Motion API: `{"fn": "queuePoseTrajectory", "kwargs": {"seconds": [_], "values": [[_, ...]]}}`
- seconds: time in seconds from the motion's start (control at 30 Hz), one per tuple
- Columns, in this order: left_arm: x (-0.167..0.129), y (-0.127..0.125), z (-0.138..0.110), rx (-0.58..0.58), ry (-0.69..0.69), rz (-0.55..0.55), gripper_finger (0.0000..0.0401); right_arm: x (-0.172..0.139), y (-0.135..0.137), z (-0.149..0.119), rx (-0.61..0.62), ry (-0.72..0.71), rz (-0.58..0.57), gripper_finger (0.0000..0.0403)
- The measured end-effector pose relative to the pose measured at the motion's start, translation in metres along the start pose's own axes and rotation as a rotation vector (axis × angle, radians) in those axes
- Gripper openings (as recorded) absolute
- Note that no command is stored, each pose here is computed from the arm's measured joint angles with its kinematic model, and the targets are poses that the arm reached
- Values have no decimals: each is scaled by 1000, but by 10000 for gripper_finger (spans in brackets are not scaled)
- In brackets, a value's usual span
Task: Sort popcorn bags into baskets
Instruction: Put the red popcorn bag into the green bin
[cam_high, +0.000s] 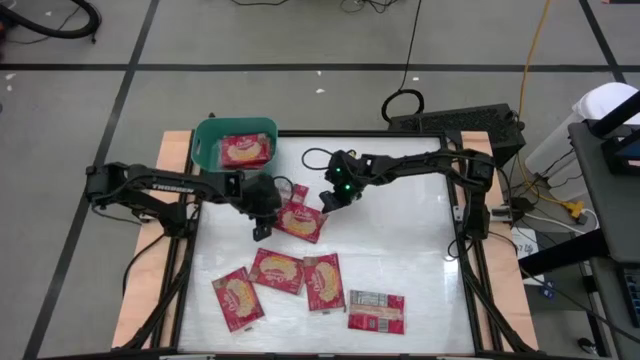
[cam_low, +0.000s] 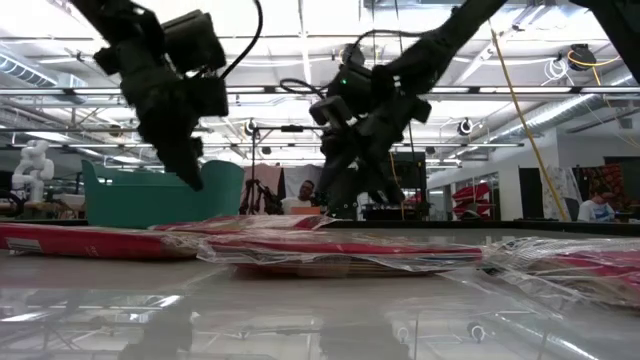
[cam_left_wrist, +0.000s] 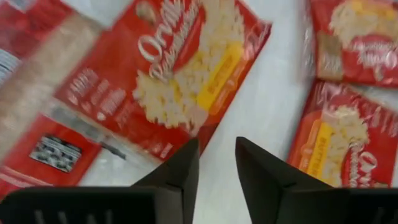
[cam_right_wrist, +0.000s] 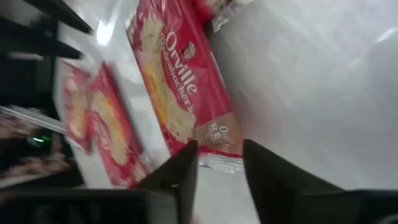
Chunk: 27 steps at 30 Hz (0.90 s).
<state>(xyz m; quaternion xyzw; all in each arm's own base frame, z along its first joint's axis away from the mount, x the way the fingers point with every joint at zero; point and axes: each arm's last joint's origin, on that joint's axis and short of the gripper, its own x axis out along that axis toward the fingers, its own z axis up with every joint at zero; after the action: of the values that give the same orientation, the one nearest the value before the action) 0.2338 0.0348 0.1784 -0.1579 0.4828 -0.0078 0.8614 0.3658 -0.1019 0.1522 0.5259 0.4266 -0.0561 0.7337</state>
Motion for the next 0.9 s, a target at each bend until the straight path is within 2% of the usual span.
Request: {"fn": "queuePoseTrajectory", "kwargs": {"seconds": [0.13,0.23,0.3,0.4,0.47,0.7,0.8,0.9], "values": [[8,4,-12,-9,-3,1,89,6,-11,-5,70,-24,36,196],[10,7,-17,-30,7,6,83,11,-16,-11,75,-47,68,228],[11,8,-19,-40,6,8,79,14,-15,-14,76,-53,88,239],[12,9,-19,-44,-2,7,77,20,-17,-20,80,-61,57,239],[12,8,-18,-50,-10,6,76,27,-19,-21,69,-66,56,233],[12,8,-17,-79,-16,4,76,49,-12,-14,64,-124,169,188],[12,8,-18,-119,-14,-4,76,49,-13,-14,66,-136,159,140],[10,8,-14,-141,-23,-6,76,48,-11,-13,60,-145,163,69]]}}
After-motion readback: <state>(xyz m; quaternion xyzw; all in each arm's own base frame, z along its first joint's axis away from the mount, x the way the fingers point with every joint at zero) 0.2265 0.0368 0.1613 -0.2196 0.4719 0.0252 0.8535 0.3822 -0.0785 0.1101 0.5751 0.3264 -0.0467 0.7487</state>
